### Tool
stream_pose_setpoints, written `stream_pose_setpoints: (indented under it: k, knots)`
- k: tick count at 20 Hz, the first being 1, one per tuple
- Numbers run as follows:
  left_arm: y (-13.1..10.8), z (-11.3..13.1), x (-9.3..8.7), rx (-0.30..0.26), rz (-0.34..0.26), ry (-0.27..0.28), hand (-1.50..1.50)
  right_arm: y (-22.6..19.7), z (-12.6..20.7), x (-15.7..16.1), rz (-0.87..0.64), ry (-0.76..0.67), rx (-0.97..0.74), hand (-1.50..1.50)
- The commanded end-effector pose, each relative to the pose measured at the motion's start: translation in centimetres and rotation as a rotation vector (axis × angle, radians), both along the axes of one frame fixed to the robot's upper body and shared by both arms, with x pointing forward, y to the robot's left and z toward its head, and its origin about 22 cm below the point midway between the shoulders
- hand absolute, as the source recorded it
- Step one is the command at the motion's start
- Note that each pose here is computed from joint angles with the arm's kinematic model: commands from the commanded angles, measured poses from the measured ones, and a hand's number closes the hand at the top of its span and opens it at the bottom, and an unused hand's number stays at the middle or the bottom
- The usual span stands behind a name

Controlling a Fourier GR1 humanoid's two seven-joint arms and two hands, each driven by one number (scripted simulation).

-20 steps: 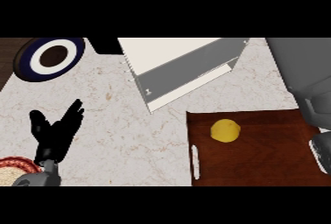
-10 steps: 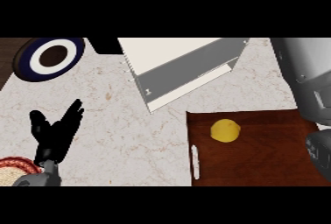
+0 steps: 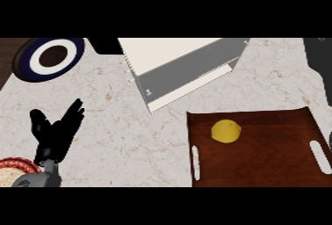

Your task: Pick the tomato from the tray and place it in the tiered shelf

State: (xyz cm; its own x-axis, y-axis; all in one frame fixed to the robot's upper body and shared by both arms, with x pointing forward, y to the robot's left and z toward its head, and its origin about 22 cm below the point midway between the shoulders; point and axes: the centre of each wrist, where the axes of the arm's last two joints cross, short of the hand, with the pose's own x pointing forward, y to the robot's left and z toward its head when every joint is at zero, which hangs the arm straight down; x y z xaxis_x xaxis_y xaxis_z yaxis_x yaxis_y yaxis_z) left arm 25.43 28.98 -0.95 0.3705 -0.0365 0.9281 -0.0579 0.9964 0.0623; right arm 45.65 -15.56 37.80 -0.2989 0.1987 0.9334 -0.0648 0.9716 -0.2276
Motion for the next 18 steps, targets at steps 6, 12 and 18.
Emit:
stream_pose_setpoints:
  k: [6, 12, 18]
  knots:
    - [0.9, -0.8, -0.6, -0.004, 0.005, 0.055, 0.0, -9.5, 1.7, -0.4, -0.305, 0.006, 0.152, -1.5]
    - [-1.7, -1.2, 1.0, -0.01, 0.009, 0.063, 0.0, -16.4, 0.5, -1.1, -0.307, 0.043, 0.239, -1.5]
    - [-0.7, -1.6, 0.3, -0.022, -0.02, 0.072, 0.0, -22.7, -0.4, -3.0, -0.268, 0.035, 0.208, -1.5]
